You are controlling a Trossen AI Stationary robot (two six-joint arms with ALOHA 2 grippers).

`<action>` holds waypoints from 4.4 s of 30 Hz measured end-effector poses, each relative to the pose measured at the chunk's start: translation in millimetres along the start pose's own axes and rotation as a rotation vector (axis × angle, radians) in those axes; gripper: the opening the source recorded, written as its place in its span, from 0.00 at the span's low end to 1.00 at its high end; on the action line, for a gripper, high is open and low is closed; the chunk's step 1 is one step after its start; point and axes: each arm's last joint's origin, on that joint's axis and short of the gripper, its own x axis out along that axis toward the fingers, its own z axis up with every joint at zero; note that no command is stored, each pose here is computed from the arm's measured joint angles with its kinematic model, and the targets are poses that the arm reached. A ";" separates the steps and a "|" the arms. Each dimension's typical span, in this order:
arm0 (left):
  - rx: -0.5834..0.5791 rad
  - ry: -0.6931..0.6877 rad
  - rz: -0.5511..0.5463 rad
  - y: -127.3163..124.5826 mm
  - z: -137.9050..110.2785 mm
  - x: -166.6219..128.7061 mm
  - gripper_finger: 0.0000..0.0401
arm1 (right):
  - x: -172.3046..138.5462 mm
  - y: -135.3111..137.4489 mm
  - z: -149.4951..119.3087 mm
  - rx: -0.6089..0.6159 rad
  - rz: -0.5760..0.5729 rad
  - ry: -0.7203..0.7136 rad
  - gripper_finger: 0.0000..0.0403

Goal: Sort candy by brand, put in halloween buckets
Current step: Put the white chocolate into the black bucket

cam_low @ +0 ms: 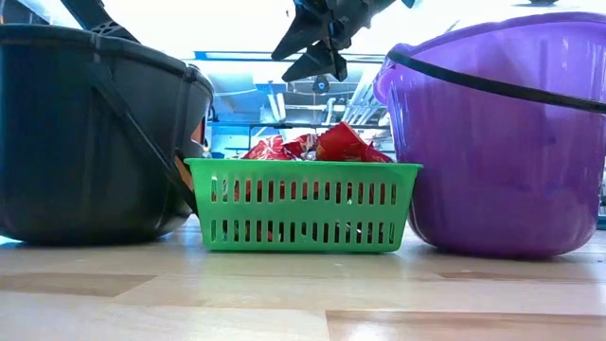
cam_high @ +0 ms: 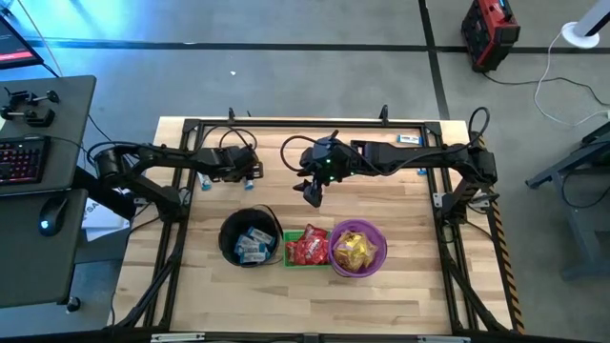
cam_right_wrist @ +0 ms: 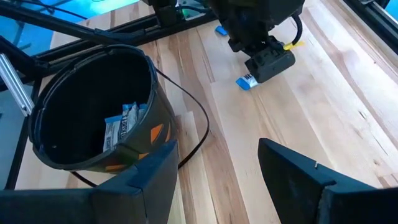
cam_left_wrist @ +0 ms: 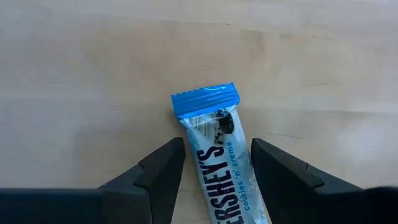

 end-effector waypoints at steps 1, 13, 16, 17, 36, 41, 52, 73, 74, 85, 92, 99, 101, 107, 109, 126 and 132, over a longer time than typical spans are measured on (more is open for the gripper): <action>0.008 0.002 0.003 0.1 -0.6 -0.1 0.46 | 0.1 0.0 -0.1 0.000 0.000 0.000 0.53; 0.107 -0.004 -0.034 -9.5 -2.4 -17.2 0.11 | 0.1 0.0 0.1 0.000 -0.001 -0.001 0.53; 0.143 -0.059 -0.092 -15.9 9.2 -37.9 0.06 | 0.1 0.0 0.1 0.000 -0.001 -0.001 0.53; 0.153 -0.102 -0.116 -18.2 15.6 -47.7 0.03 | 0.1 0.0 0.0 0.000 -0.001 -0.001 0.53; 0.499 -0.074 -0.794 10.5 -35.6 -189.8 0.00 | -46.4 -10.8 11.9 -0.080 -0.071 -0.057 0.53; 0.687 0.084 -1.047 3.7 -87.0 -214.8 0.00 | -46.8 -17.9 7.7 -0.066 -0.092 -0.004 0.53; 0.831 0.179 -0.856 -6.5 -144.7 -192.0 0.04 | -75.2 -19.1 6.6 -0.092 -0.100 0.013 0.53; 0.685 -0.214 -0.725 0.1 -12.3 -203.2 0.51 | -64.5 -106.7 -130.3 0.592 -0.517 0.355 0.53; 0.699 -0.243 -0.720 0.5 -4.1 -201.6 0.51 | -66.4 -111.7 -140.9 0.657 -0.568 0.382 0.53; 0.670 -0.427 -0.873 -26.7 76.1 -172.2 0.52 | -98.4 -157.4 -175.7 0.842 -1.071 0.642 0.04; 0.600 -0.381 -0.896 -34.0 88.3 -157.5 0.52 | -98.6 -204.8 -195.9 0.887 -1.177 0.780 0.01; 0.576 -0.394 -0.861 -36.2 90.0 -153.5 0.52 | -89.9 -230.6 -213.5 0.838 -1.201 0.906 0.00; 0.556 -0.411 -0.839 -35.9 90.9 -153.4 0.52 | -84.1 -233.3 -215.4 0.817 -1.192 0.911 0.00; 0.540 -0.430 -0.813 -35.5 91.7 -153.1 0.52 | -70.6 -242.2 -229.0 0.790 -1.184 1.001 0.00; 0.533 -0.427 -0.813 -35.5 91.8 -153.1 0.52 | -69.4 -243.2 -230.1 0.783 -1.216 0.997 0.00; 0.532 -0.458 -0.770 -35.4 93.0 -151.5 0.51 | -38.8 -217.0 -213.8 0.607 -1.022 0.928 0.00; 0.542 -0.445 -0.757 -37.7 93.4 -146.3 0.51 | -15.0 -180.9 -206.4 0.509 -0.958 0.881 0.00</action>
